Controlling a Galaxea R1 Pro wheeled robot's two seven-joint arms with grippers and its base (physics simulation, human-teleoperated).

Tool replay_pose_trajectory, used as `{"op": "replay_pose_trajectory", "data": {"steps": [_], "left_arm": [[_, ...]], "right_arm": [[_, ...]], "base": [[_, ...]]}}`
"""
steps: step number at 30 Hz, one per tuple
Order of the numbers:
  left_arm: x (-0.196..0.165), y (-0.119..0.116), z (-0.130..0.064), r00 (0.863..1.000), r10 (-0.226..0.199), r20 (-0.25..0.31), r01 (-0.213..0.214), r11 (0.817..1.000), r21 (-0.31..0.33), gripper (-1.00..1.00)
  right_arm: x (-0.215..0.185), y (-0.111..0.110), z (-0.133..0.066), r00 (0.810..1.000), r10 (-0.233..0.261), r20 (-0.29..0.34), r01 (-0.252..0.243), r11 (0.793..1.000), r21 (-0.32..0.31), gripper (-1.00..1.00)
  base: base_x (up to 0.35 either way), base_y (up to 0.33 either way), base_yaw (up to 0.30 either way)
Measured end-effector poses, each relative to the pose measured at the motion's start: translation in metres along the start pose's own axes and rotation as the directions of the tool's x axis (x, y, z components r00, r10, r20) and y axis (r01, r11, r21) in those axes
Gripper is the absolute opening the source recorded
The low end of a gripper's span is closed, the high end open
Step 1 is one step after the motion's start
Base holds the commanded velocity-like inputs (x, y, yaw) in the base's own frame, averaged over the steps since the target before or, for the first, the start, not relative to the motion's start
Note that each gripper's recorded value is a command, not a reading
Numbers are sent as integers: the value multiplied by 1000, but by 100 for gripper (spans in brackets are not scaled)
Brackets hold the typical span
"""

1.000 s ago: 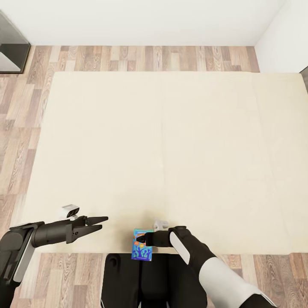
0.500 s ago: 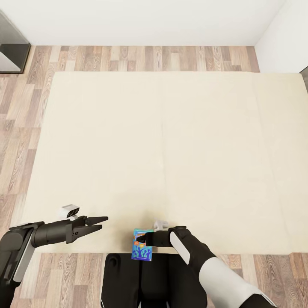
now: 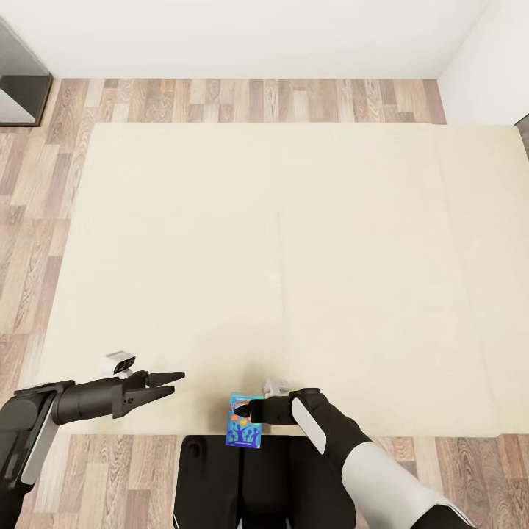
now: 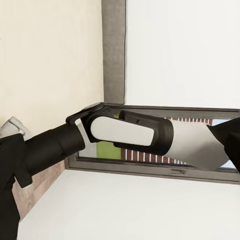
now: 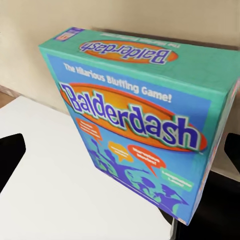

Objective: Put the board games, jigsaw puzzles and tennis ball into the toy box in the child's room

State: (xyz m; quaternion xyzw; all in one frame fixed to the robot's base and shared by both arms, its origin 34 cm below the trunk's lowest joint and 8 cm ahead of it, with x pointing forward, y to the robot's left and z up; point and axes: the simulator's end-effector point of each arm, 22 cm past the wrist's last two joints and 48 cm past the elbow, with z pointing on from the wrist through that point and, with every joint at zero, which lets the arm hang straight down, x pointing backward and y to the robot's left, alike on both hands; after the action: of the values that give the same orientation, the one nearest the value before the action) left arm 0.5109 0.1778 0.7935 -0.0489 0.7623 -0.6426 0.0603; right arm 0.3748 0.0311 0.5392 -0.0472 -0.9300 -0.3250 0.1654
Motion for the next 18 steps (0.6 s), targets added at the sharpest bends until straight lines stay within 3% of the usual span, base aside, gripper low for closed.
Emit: {"op": "replay_pose_trajectory", "data": {"steps": [18], "left_arm": [[3,6,-1,1000,-12,-5,12,1000,-6,100]], "right_arm": [[5,-3,4,1000,12,-11,-12,1000,-3,100]], "base": [[0,0,0]]}}
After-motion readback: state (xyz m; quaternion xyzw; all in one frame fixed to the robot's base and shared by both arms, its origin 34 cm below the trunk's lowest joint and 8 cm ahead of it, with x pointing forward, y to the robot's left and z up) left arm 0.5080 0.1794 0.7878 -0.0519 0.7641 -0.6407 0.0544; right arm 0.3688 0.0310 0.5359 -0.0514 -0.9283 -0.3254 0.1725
